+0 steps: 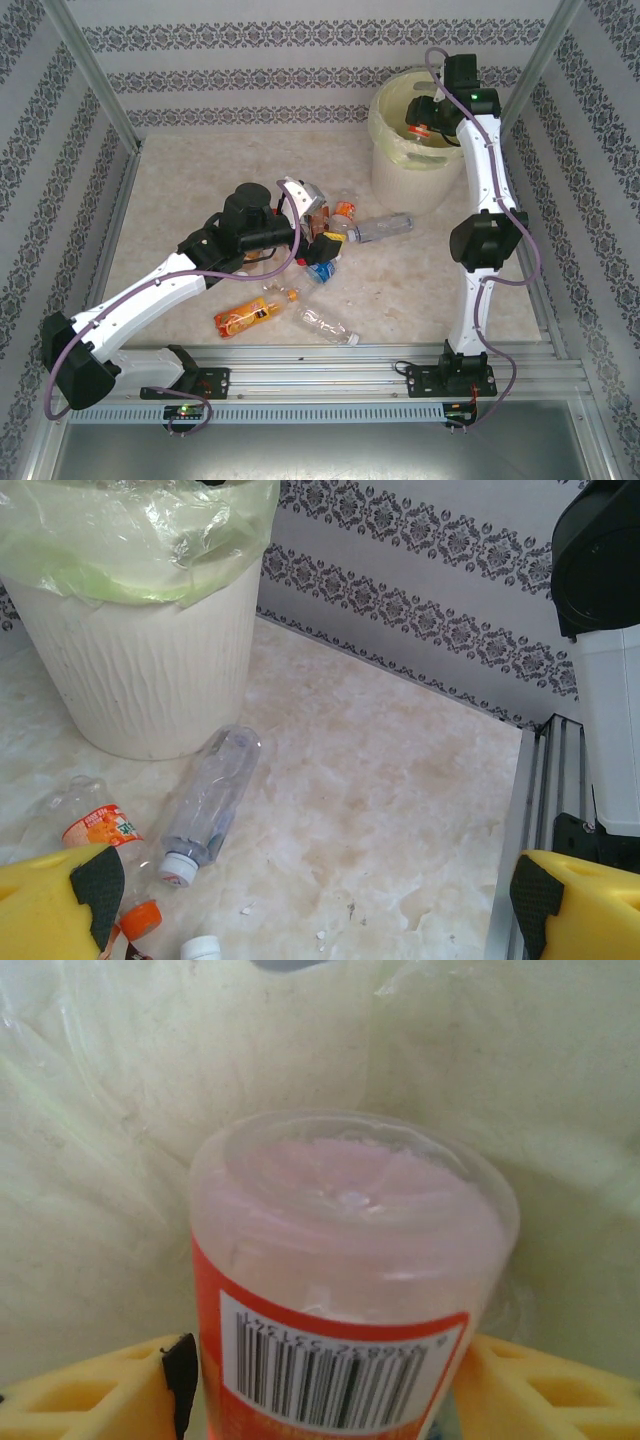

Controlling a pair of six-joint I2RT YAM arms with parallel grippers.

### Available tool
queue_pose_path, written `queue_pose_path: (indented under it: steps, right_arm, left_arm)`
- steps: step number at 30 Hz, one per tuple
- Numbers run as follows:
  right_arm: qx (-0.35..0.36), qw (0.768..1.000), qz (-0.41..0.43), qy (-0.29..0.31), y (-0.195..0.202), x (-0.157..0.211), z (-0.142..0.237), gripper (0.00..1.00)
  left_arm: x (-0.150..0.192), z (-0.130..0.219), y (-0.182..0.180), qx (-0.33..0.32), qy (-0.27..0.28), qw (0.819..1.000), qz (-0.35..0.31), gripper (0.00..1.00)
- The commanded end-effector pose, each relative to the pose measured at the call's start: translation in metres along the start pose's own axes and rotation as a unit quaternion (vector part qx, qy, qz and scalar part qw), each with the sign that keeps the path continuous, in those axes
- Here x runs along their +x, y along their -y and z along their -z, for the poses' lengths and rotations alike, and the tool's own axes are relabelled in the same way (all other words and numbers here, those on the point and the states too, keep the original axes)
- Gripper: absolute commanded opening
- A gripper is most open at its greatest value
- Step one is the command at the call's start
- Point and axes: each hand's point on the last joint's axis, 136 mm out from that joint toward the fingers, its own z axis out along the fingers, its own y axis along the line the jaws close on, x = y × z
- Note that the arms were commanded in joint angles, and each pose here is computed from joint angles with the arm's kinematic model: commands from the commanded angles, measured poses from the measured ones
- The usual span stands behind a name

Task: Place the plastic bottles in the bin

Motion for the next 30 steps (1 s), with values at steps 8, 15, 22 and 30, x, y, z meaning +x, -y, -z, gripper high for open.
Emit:
queue_pose_path:
  steps: [8, 15, 22, 30]
  right_arm:
    - [-0.012, 0.999, 0.006, 0.039, -0.007, -0.021, 0.033, 0.8]
    - [-0.024, 0.997, 0.023, 0.068, -0.015, -0.032, 0.057, 0.81]
    - [-0.034, 0.994, 0.046, 0.093, -0.027, -0.036, 0.091, 0.82]
    - [-0.087, 0.984, 0.11, 0.112, -0.071, -0.011, 0.139, 0.84]
  left_arm:
    - [-0.01, 0.002, -0.001, 0.003, 0.012, 1.0, -0.005, 1.0]
    - [-0.011, 0.004, 0.0, 0.002, 0.013, 1.0, -0.009, 1.0]
    - [-0.011, 0.004, 0.0, 0.003, 0.013, 1.0, -0.008, 1.0]
    - [-0.014, 0.008, 0.001, 0.003, 0.014, 1.0, -0.016, 1.0]
